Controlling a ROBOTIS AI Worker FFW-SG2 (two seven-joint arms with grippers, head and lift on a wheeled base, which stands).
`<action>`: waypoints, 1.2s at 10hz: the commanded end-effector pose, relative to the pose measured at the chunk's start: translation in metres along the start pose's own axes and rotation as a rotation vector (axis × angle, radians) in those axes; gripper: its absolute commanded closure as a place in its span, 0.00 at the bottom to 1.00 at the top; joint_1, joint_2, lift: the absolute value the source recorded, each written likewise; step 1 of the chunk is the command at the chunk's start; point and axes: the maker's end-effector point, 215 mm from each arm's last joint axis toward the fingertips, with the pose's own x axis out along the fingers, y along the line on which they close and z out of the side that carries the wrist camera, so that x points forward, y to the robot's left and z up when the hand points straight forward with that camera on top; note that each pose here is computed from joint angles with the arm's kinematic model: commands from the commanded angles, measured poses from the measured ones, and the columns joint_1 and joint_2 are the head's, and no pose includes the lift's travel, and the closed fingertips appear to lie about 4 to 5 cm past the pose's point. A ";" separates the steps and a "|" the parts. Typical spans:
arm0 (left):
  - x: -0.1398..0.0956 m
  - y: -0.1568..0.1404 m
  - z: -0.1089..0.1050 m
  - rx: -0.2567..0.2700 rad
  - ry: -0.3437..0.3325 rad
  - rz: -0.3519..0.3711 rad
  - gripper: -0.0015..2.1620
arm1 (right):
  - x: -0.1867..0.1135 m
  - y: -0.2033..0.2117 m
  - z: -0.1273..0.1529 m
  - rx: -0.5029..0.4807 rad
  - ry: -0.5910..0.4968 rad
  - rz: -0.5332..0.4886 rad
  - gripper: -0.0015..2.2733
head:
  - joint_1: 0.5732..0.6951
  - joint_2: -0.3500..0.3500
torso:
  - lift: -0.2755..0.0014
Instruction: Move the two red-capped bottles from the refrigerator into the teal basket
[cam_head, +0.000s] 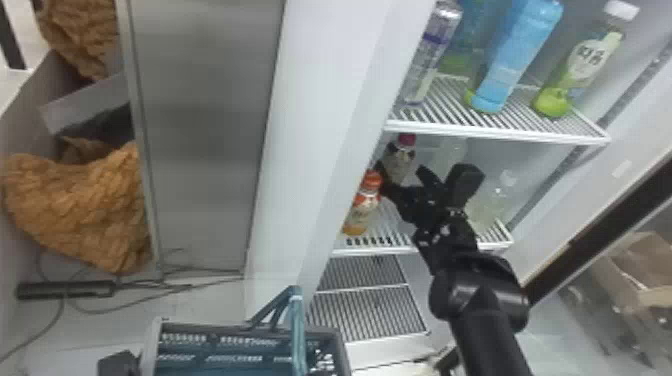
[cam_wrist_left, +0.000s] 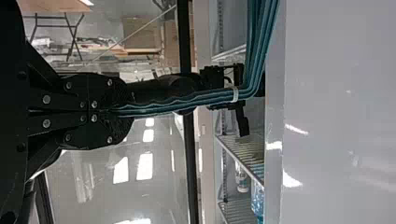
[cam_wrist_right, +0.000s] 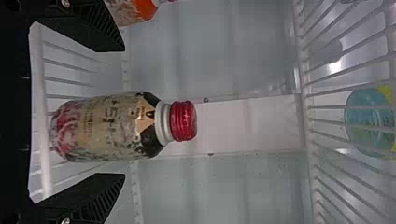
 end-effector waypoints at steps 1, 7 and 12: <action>0.000 0.000 0.001 0.001 -0.001 -0.001 0.53 | 0.009 0.000 0.004 -0.009 0.001 -0.002 0.02 | 1.00 0.00 | 0.19; 0.002 -0.002 0.002 0.002 -0.001 -0.006 0.53 | 0.023 -0.005 0.005 -0.038 0.018 -0.024 0.05 | 1.00 0.00 | 0.19; 0.000 -0.001 0.000 -0.006 0.001 -0.007 0.53 | 0.017 -0.004 0.000 -0.057 0.020 -0.025 0.30 | 1.00 0.00 | 0.19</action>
